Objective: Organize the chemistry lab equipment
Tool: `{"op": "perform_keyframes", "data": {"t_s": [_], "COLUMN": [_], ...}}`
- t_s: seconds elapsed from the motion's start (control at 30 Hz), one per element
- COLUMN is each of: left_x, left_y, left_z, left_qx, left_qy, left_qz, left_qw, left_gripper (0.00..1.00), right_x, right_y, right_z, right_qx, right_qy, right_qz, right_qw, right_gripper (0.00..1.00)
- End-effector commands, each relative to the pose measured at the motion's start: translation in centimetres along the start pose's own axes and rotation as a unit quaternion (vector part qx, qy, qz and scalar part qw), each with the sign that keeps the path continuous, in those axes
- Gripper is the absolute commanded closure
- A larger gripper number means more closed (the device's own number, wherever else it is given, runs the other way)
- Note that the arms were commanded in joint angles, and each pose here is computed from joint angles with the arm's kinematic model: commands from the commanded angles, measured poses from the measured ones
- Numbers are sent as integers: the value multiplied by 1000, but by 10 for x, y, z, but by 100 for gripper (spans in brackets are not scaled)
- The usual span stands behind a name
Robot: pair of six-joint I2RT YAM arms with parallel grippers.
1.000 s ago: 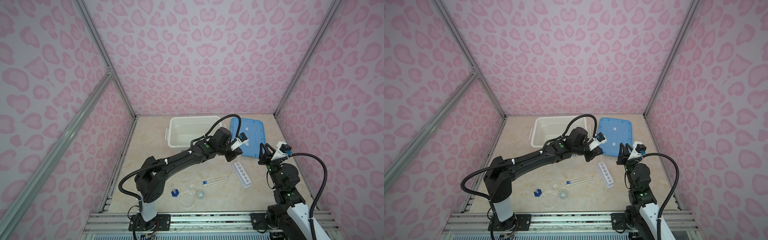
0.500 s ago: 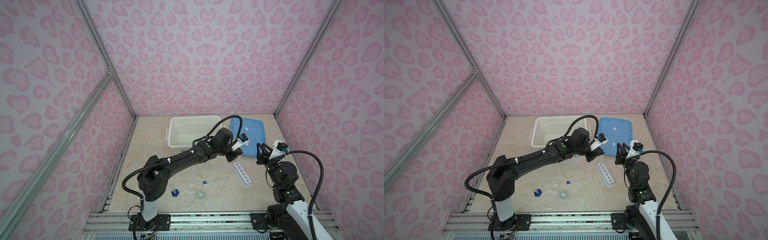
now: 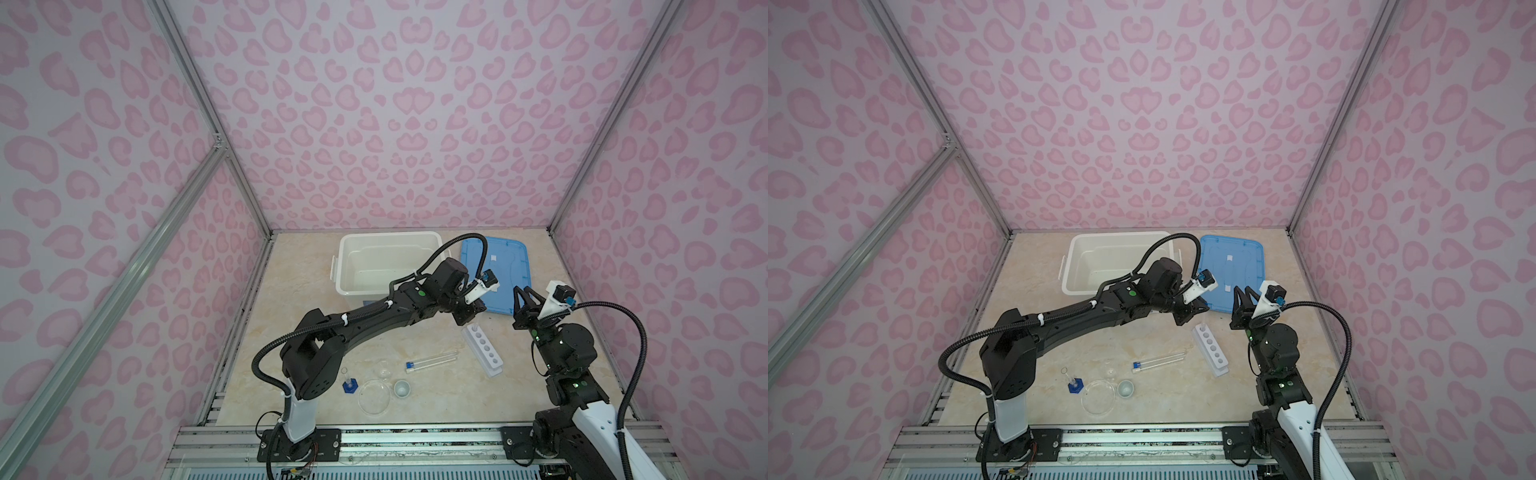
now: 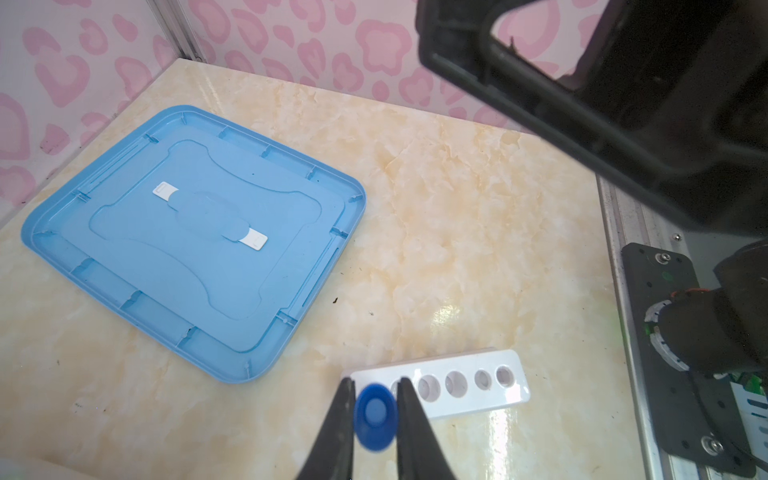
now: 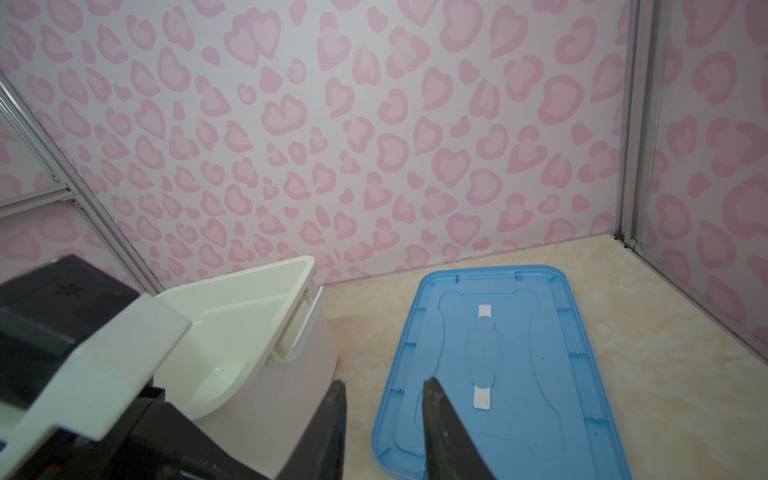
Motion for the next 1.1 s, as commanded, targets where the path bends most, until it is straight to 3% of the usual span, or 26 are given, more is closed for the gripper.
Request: {"op": "perform_keyframes", "data": {"t_s": [0.0, 0.87, 1.07], "left_x": [0, -9, -8], "left_y": [1, 5, 6], "left_z": [-4, -13, -13], "left_qx": [4, 20, 22], "left_qy": [0, 11, 10], "left_qz": [-10, -12, -12], "left_qw": [1000, 1000, 1000], "left_gripper": [92, 89, 86], "right_x": [-1, -11, -12], "right_y": [1, 1, 0], "right_z": [0, -2, -2], "right_qx": [6, 7, 5], "right_qy": [-4, 0, 1], "right_qz": [2, -3, -2], "right_qw": [1000, 1000, 1000], "right_gripper": [68, 68, 64]}}
Point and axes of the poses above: each gripper's point midway between its finger pads, its own z axis back along the fingers, its own y axis along the line the jaws close on, x = y × z, the point moved 5 cm from there along z, back along the fingers, and after that the axes turned 14 degrees about z, right-handed, at the moved point
